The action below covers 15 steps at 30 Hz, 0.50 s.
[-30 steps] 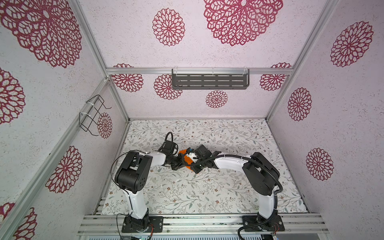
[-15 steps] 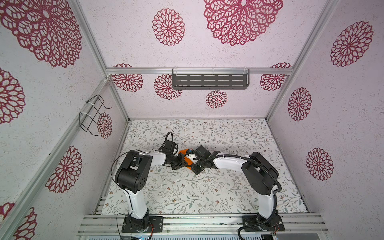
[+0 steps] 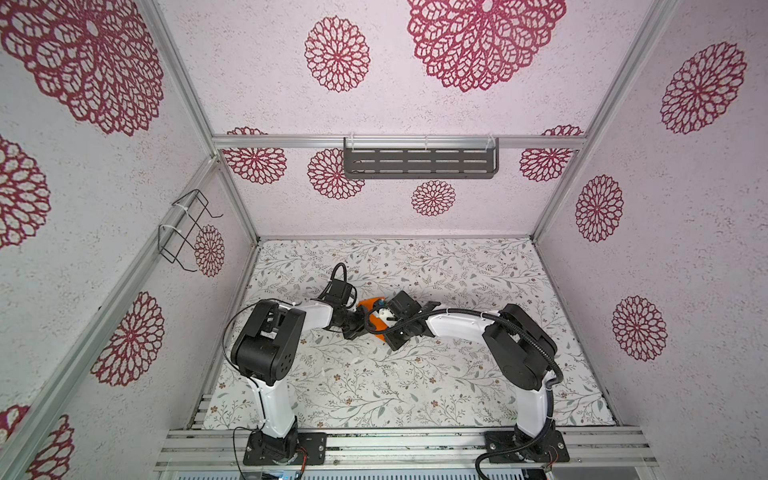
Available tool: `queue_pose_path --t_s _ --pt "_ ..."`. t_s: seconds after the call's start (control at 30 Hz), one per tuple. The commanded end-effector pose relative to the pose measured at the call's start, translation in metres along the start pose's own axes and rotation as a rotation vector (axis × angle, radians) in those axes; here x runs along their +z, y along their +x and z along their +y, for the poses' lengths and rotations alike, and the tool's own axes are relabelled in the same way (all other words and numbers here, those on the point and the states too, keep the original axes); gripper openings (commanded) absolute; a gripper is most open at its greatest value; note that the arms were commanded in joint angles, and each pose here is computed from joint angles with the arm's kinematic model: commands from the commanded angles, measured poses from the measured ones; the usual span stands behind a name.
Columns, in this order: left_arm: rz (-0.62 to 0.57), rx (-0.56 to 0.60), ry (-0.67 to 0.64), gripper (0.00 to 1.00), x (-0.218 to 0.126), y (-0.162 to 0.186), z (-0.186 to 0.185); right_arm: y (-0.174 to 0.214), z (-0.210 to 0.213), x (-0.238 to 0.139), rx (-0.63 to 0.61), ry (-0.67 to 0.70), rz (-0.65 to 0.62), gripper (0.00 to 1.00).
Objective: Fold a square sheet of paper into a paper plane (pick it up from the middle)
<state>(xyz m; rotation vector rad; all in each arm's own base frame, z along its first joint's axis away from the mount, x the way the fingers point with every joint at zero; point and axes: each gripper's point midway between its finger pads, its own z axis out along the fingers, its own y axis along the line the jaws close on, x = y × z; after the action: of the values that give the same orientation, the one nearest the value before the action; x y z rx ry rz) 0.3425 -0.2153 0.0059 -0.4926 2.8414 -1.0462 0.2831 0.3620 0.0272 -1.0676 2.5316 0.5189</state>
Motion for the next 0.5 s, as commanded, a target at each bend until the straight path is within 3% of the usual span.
queue_pose_path --t_s 0.0,0.47 --pt "0.033 -0.072 -0.198 0.04 0.013 0.016 0.057 0.028 -0.008 -0.008 -0.001 0.039 0.093 0.09" --pt "0.034 -0.07 -0.202 0.04 0.012 0.015 0.057 0.076 -0.005 -0.018 0.018 0.018 0.21 0.09"
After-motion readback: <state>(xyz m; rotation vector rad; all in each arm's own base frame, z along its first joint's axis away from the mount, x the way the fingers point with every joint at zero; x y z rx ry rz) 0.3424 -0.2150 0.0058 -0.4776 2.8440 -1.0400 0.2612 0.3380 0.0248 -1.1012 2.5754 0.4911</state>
